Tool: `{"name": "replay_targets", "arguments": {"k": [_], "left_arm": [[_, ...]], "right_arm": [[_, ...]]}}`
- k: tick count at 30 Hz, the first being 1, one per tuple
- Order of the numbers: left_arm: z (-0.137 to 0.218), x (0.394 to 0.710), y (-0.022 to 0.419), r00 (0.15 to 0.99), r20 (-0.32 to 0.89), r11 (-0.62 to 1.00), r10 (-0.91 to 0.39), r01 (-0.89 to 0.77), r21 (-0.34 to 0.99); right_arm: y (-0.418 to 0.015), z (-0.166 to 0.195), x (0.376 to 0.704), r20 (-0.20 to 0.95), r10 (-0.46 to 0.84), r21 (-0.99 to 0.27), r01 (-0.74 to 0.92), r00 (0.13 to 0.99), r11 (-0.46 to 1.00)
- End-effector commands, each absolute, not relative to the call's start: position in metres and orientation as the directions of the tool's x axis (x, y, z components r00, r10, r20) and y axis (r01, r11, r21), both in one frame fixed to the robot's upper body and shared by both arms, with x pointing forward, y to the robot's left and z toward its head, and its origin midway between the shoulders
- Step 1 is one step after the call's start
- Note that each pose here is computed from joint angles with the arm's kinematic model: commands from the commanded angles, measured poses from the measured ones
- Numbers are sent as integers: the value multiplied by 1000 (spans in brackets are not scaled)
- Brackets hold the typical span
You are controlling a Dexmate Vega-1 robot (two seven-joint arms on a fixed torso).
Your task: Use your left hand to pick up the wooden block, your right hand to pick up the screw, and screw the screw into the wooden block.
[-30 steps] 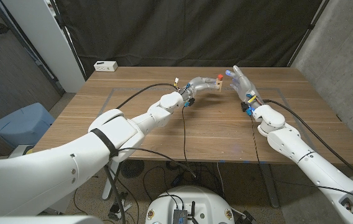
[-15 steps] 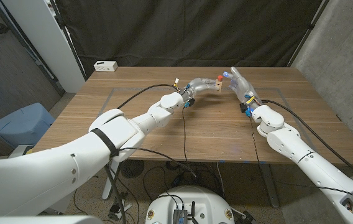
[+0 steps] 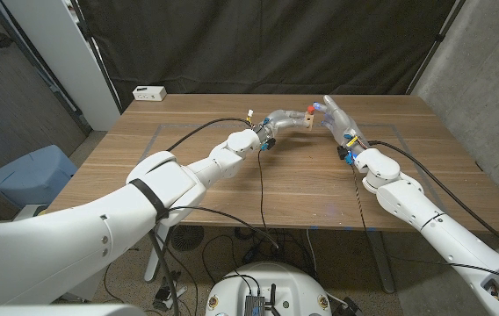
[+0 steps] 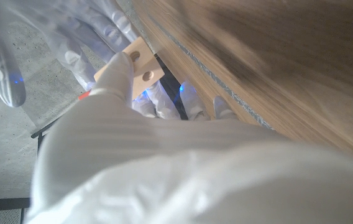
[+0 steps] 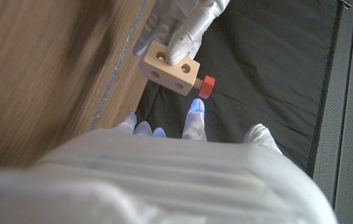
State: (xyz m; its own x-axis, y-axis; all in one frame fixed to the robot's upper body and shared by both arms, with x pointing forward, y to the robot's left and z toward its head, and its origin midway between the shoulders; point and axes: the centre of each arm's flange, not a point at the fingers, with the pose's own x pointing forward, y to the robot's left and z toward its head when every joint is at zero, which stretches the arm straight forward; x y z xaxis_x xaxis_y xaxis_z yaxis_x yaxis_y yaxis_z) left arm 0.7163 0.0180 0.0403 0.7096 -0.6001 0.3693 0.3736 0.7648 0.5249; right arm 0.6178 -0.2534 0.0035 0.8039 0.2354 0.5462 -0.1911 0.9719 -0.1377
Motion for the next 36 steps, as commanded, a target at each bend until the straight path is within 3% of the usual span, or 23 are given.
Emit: {"name": "replay_targets", "arguments": {"k": [1,36], "left_arm": [[40,717,19,711,369,766,-599,373,524],[34,718,20,718,360,770,-596,385,508]], "right_arm": [[-248,1,620,536,245,-142,-200,808,970],[-244,-1,614,536,246,-153,-194,808,969]]}}
